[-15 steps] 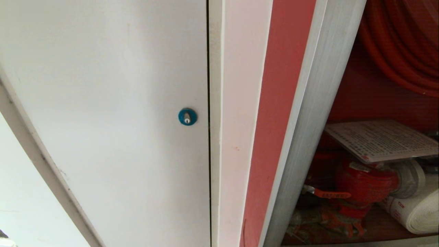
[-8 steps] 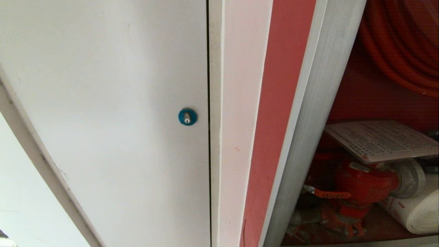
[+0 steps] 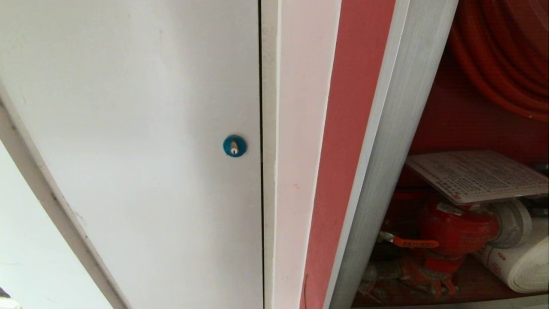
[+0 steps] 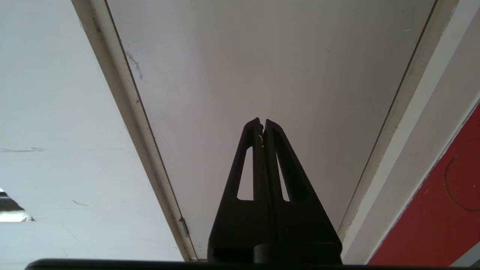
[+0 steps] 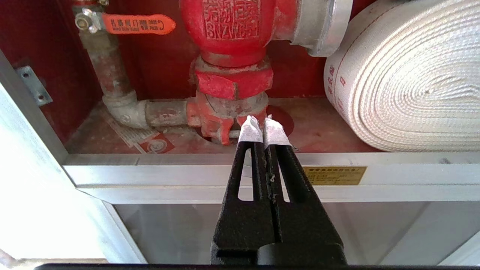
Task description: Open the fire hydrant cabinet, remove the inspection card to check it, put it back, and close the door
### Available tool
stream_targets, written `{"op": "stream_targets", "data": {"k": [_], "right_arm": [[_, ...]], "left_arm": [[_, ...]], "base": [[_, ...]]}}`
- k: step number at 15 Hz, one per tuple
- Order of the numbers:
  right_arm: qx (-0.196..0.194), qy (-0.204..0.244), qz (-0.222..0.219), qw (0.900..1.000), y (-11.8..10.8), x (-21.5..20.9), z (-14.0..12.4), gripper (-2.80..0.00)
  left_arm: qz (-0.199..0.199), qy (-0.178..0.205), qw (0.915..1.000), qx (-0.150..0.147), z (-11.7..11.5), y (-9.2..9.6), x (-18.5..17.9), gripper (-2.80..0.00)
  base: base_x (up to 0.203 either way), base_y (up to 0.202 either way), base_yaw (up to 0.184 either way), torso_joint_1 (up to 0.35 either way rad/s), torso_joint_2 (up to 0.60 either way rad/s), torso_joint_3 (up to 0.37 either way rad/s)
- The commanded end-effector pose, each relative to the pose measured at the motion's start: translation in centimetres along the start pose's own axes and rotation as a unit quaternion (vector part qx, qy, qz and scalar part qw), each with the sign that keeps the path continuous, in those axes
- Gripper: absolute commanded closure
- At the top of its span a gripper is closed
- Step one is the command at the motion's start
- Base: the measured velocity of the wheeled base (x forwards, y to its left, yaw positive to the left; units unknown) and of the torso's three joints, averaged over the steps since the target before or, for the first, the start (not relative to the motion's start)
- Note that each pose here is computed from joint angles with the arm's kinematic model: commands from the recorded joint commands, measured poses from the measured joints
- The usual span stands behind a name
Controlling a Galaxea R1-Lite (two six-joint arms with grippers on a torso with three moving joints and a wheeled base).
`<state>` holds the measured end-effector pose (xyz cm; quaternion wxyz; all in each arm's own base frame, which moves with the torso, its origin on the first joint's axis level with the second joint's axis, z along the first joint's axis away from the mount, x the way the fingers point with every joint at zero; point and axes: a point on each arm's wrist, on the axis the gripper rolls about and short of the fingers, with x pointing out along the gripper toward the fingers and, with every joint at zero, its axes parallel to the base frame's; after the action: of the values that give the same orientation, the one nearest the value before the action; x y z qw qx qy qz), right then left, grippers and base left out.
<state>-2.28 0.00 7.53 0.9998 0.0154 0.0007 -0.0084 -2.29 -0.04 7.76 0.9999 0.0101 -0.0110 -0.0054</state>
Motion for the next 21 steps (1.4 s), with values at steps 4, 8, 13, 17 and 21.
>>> {"op": "stream_targets", "data": {"k": [4,8,13,17,21], "right_arm": [[0.004,-0.001,0.0,1.0,0.0,-0.02,0.0,0.0],[0.004,-0.001,0.0,1.0,0.0,-0.01,0.0,0.0],[0.004,-0.001,0.0,1.0,0.0,-0.02,0.0,0.0],[0.004,-0.001,0.0,1.0,0.0,-0.01,0.0,0.0],[0.004,-0.001,0.0,1.0,0.0,-0.02,0.0,0.0]], "left_arm": [[0.0,0.003,1.0,0.0,-0.21,0.0,0.05,0.0],[0.0,0.003,1.0,0.0,-0.21,0.0,0.05,0.0],[0.0,0.003,1.0,0.0,-0.21,0.0,0.05,0.0],[0.0,0.003,1.0,-0.001,-0.21,0.0,0.05,0.0],[0.0,0.003,1.0,-0.001,-0.21,0.0,0.05,0.0]], "base": [[0.0,0.0,0.0,0.0,0.0,0.0],[0.0,0.0,0.0,0.0,0.0,0.0],[0.0,0.0,0.0,0.0,0.0,0.0],[-0.14,0.0,0.001,0.004,0.0,0.0],[-0.197,0.0,0.001,0.0,0.0,0.004]]}}
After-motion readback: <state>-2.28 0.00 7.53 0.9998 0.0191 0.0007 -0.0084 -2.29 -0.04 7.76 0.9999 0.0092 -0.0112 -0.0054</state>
